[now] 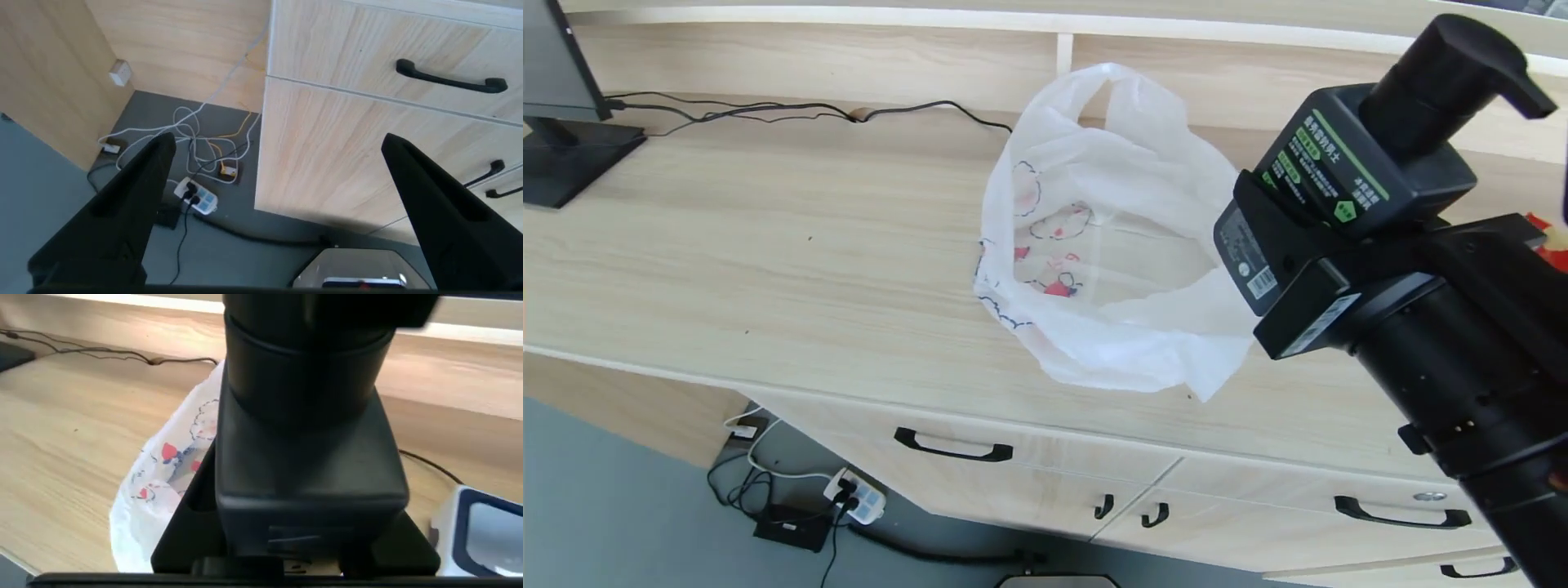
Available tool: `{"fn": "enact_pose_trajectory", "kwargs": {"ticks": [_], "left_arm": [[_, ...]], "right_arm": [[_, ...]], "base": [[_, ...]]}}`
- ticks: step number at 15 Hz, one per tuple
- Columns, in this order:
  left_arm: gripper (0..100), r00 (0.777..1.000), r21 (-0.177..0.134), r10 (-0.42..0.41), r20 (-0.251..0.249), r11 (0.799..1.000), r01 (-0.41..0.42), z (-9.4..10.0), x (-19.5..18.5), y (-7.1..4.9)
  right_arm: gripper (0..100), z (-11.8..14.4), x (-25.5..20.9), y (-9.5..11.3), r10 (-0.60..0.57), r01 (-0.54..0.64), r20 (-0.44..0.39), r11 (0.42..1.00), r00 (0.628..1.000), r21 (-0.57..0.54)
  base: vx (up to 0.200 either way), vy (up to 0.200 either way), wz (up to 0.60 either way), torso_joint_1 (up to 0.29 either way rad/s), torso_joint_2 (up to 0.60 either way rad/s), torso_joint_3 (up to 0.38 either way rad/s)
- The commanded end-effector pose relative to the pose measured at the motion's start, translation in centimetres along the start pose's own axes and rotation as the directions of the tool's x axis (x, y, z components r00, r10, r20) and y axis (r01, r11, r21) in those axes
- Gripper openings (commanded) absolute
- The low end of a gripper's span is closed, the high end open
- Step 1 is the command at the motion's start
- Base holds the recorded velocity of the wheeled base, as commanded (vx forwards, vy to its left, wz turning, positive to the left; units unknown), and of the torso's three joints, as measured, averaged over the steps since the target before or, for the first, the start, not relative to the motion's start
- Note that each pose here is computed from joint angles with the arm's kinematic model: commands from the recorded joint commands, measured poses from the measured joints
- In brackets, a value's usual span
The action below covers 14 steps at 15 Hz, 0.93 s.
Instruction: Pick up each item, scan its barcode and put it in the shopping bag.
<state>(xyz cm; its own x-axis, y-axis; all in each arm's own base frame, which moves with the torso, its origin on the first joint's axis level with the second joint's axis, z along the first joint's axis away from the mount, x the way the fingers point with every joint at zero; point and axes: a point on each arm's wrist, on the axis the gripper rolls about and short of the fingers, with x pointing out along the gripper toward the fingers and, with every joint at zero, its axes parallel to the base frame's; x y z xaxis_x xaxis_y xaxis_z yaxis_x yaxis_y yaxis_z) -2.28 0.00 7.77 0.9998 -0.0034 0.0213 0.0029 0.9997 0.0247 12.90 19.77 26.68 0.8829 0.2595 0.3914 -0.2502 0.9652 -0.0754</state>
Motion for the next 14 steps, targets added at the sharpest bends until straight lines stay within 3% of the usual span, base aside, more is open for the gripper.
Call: {"fn": "enact_pose_trajectory", "kwargs": {"ticks": [1, 5, 7, 12, 14], "left_arm": [[100, 1.000, 0.000, 0.000, -0.001, 1.000, 0.000, 0.0, 0.0, 0.0], [100, 1.000, 0.000, 0.000, -0.001, 1.000, 0.000, 0.0, 0.0, 0.0], [100, 1.000, 0.000, 0.000, -0.001, 1.000, 0.000, 0.0, 0.0, 0.0], [100, 1.000, -0.002, 0.000, 0.000, 1.000, 0.000, 0.0, 0.0, 0.0], [100, 1.000, -0.002, 0.000, 0.002, 1.000, 0.000, 0.0, 0.0, 0.0]], "right_arm": [[0, 0.2, 0.1, -0.1, -0.005, 0.005, 0.005, 1.000, 1.000, 0.018], [0, 0.6, 1.6, -0.7, -0.051, 0.050, 0.021, 0.997, 0.998, 0.052], [0, 2.4, 3.7, -1.3, -0.044, 0.030, 0.074, 0.985, 0.996, 0.169], [0, 0.4, 7.1, -5.3, -0.137, 0.137, -0.030, 0.901, 0.990, 0.411], [0, -1.8, 7.4, -6.8, -0.102, 0.125, -0.080, 0.920, 0.992, 0.372]], "base": [[0.000, 0.000, 0.60, 0.012, 0.00, 0.002], [0.000, 0.000, 0.45, 0.001, 0.00, -0.001], [0.000, 0.000, 0.00, 0.000, 0.00, 0.000], [0.000, 0.000, 0.00, 0.000, 0.00, 0.000], [0.000, 0.000, 0.00, 0.000, 0.00, 0.000]]}}
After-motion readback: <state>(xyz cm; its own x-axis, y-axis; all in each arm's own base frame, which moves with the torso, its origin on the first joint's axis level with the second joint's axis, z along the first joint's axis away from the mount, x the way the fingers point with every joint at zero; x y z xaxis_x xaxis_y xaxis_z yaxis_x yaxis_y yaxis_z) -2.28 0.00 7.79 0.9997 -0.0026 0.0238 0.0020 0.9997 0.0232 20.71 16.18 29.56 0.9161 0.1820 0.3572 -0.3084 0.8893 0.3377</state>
